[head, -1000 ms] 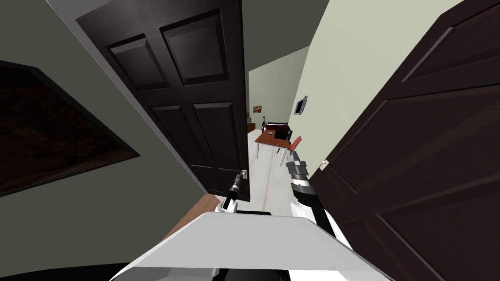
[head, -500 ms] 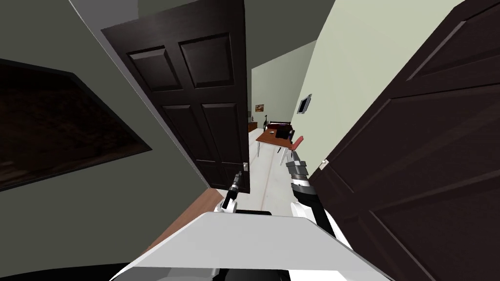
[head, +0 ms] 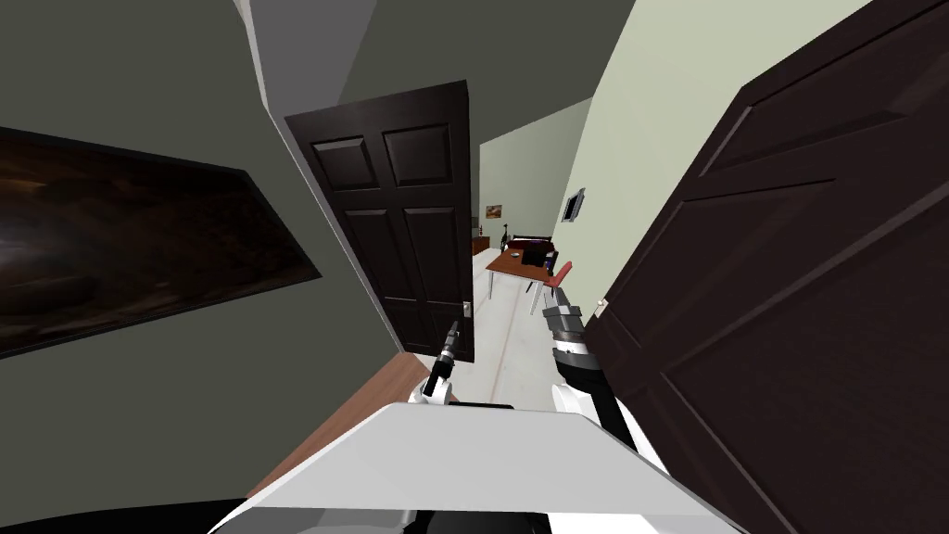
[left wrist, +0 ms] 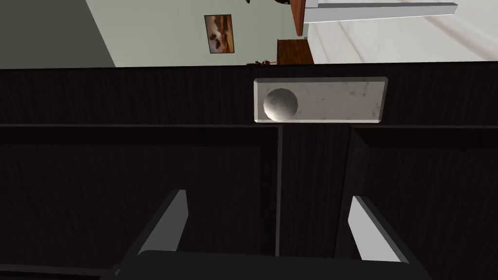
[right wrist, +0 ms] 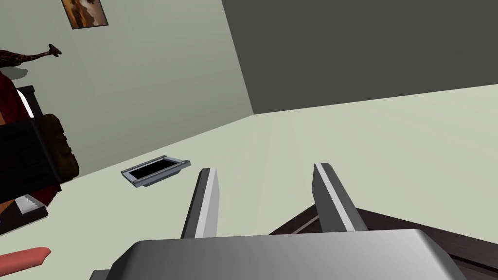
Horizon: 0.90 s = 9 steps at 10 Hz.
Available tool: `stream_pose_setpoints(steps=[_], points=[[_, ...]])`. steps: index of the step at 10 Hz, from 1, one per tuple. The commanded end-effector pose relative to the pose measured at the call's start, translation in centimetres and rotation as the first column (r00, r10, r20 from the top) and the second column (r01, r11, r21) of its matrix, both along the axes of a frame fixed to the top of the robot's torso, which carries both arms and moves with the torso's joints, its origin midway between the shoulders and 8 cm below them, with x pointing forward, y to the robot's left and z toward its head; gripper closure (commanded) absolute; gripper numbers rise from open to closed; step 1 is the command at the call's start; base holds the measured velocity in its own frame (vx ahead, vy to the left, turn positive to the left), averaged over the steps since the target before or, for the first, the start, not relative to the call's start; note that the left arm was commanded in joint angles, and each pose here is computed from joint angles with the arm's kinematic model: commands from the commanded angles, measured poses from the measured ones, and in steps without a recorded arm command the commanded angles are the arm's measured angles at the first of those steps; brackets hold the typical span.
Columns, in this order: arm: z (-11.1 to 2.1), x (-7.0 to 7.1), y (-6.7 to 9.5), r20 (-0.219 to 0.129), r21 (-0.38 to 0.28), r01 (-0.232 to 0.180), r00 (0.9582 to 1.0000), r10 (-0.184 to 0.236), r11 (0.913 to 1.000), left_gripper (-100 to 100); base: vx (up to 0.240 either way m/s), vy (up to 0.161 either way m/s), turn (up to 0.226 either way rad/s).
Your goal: Push the door open
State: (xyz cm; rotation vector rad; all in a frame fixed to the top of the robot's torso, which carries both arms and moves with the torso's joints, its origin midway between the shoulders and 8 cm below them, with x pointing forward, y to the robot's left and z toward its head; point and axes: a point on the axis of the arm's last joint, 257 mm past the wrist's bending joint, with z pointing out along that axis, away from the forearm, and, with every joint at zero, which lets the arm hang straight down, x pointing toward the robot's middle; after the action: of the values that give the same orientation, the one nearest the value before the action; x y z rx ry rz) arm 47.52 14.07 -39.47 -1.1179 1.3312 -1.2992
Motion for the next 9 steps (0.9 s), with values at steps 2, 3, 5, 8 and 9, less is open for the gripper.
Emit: stream_pose_setpoints(steps=[2,3,5,8,9], points=[[0.09,0.00,0.88,0.005,0.011,-0.007,1.0000,0.007,0.9999,-100,0.163,-0.045,-0.017],[0.10,0.00,1.11,0.007,0.013,-0.009,0.9999,0.009,0.9999,-100,0.206,-0.049,-0.018],[0.13,0.00,1.37,0.010,0.014,-0.015,0.9998,0.014,0.9998,-100,0.209,-0.030,-0.027],[0.26,-0.05,1.03,0.014,0.001,-0.021,0.9997,0.021,0.9998,-100,0.204,-0.043,-0.027],[0.30,-0.08,0.79,0.014,-0.005,-0.022,0.9996,0.022,0.9997,-100,0.193,-0.034,-0.024]])
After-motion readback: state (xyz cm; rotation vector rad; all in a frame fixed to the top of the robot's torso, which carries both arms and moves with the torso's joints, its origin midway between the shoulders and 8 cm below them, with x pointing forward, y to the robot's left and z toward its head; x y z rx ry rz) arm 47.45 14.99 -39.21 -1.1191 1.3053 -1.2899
